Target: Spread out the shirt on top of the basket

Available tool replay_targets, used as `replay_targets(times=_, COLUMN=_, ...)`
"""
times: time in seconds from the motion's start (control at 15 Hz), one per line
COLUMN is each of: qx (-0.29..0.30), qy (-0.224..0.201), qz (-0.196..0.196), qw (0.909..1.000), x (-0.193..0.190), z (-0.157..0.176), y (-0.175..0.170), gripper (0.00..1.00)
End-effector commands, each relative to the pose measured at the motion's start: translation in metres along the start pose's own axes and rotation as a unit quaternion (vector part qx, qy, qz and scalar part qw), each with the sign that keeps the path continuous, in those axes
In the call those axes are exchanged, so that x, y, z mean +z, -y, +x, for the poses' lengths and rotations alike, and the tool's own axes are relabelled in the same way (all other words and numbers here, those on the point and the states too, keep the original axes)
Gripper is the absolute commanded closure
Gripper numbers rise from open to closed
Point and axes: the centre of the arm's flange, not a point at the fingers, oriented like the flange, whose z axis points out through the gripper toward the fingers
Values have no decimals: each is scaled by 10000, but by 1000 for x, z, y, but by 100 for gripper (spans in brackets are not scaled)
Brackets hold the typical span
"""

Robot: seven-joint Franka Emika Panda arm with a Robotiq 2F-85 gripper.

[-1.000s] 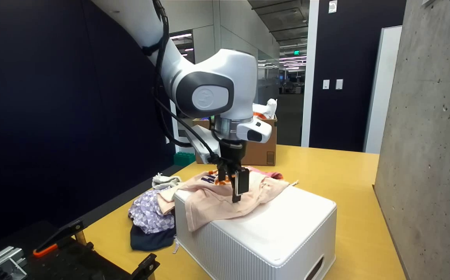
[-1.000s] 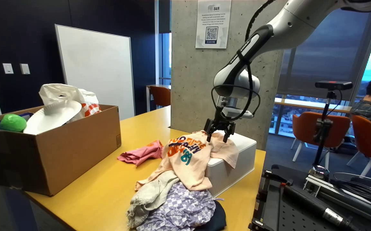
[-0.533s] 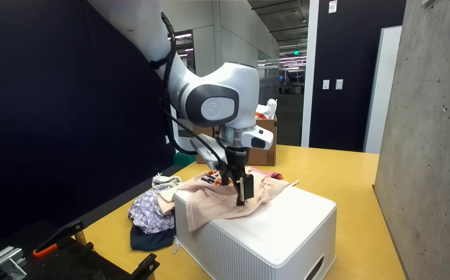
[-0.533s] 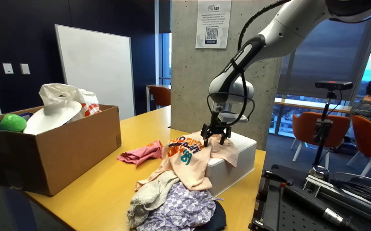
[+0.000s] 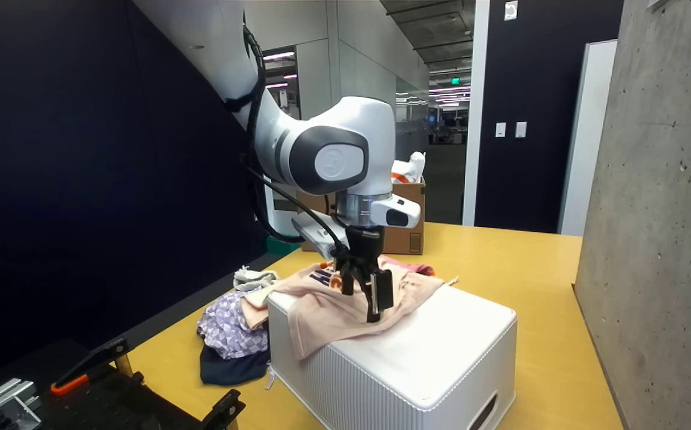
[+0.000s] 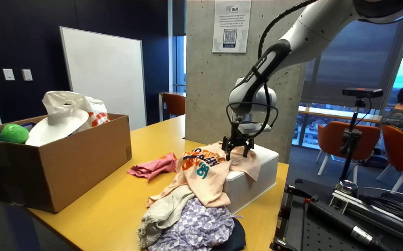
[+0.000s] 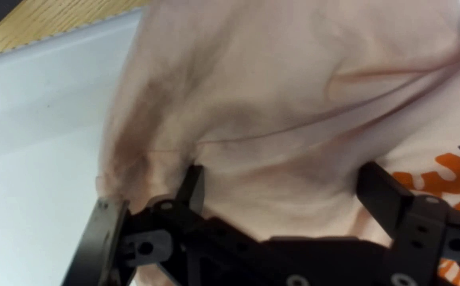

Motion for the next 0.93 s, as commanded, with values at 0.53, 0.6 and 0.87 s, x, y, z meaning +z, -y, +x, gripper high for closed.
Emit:
replay_targets(times=0.53, qx=845, qy=389, qz=-576, qw=9940, x=-3, z=-12, y=-65, gripper=0)
replay_targets(times=0.6, qx=953, qy=426, qz=-633, qw=9925, x=-3, z=-14, y=-73, gripper=0)
replay_targets(times=0.87, qx=1359, qy=480, qz=-1008, qw=9844, x=-7, z=-31, y=-111, gripper=0)
